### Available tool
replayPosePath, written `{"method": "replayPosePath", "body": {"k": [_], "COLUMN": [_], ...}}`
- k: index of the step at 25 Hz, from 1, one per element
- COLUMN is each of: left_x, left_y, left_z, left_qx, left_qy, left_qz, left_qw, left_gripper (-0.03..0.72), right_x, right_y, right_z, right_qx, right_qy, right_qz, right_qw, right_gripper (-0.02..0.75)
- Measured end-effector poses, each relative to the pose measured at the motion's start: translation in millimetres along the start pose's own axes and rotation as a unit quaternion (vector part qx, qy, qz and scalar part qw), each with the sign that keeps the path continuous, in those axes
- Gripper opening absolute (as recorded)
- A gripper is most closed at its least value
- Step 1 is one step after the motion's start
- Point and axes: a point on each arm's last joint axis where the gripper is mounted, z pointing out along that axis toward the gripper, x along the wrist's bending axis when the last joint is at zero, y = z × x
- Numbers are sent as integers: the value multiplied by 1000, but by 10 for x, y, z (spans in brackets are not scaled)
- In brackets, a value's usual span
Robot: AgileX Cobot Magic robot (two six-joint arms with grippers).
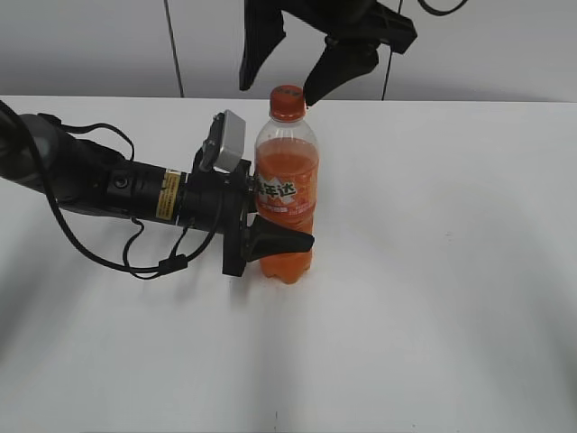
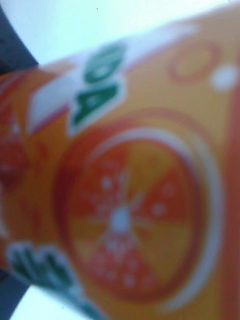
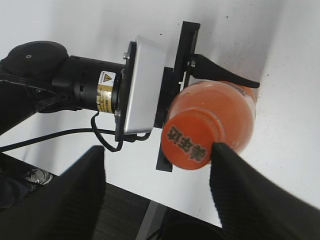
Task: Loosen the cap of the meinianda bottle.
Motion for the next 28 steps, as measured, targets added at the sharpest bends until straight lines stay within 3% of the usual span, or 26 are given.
{"method": "replayPosePath", "body": {"k": [7, 28], "left_x": [9, 19], "left_y": [1, -3], "left_z": [0, 0], "left_qx": [-1, 2], "left_qy": [5, 10], "left_qz": [-2, -1], "left_qw": [1000, 1000], "left_gripper": [403, 403], "right_x": [-51, -95], "right_y": [19, 47], "right_z": [2, 172], "right_qx": [-14, 1], "right_qy": [-34, -46], "right_qz": [-2, 2], "right_qw": [999, 999], "right_gripper": [493, 493]}}
